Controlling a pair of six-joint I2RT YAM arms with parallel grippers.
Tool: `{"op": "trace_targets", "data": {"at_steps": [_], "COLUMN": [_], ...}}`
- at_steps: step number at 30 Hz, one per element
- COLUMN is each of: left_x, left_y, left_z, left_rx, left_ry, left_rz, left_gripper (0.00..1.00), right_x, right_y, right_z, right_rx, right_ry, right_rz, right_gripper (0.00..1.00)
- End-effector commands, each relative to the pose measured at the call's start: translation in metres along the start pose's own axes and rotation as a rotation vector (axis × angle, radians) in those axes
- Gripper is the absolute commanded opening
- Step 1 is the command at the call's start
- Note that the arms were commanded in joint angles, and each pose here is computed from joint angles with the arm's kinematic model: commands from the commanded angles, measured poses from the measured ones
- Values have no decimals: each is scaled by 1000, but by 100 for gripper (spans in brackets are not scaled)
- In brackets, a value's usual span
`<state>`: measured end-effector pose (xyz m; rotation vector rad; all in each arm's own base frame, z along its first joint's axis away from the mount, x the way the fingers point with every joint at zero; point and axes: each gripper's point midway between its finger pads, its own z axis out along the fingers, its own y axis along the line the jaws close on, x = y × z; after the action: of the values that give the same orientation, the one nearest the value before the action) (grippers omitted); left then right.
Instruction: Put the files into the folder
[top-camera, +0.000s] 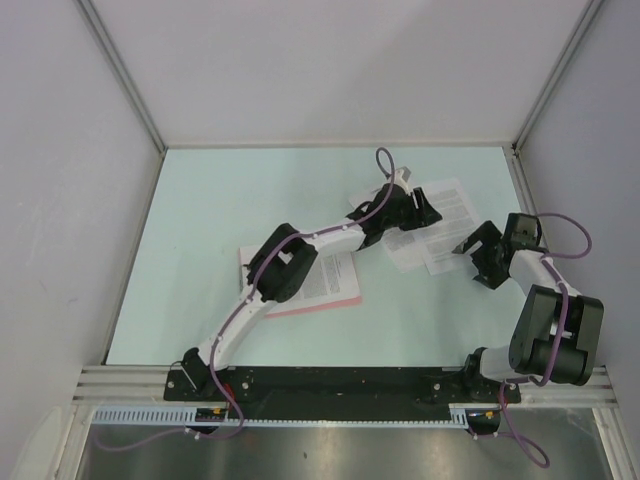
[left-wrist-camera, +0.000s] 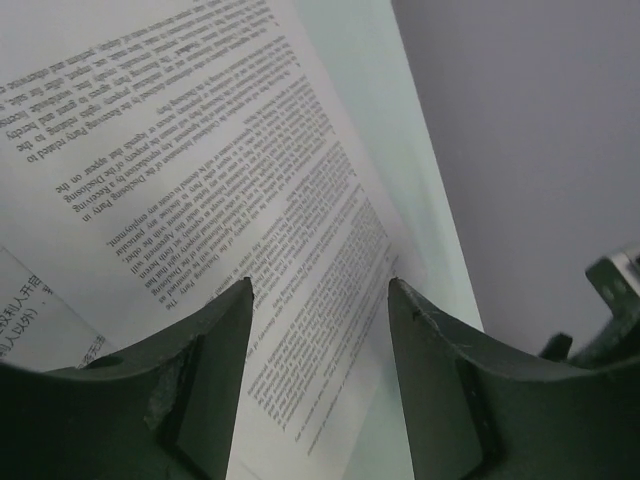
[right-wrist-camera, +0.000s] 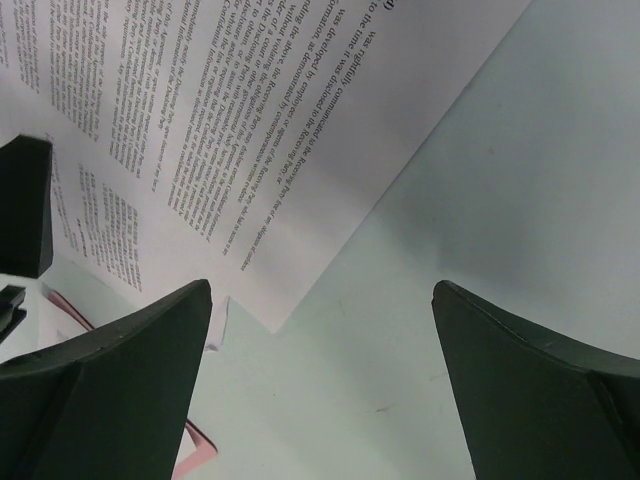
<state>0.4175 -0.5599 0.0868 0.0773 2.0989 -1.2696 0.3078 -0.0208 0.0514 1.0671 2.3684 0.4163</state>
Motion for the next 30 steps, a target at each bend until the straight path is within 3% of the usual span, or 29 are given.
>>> {"op": "trace_targets", "data": {"at_steps": [1,10,18,30], "left_x": [-5,34,46,58], "left_y": [-4,42,44,48], "left_z": [14,10,5,-6], "left_rx": [-130,-322,-323,-324], "left_ry": [-43,63,114,172], "left_rz": [-187,-280,-266,-213], "left_gripper": [60,58,58,58], "right_x": [-4,1,21,25], "right_y": [9,17,12,26], "right_z": [-5,-2,8,38], "right_rx": [-52,-113,-135,-180], "right_ry": [-28,-33,-10,-12], "right_rz": [9,82,163,137], "right_gripper": [97,93,92,93]}}
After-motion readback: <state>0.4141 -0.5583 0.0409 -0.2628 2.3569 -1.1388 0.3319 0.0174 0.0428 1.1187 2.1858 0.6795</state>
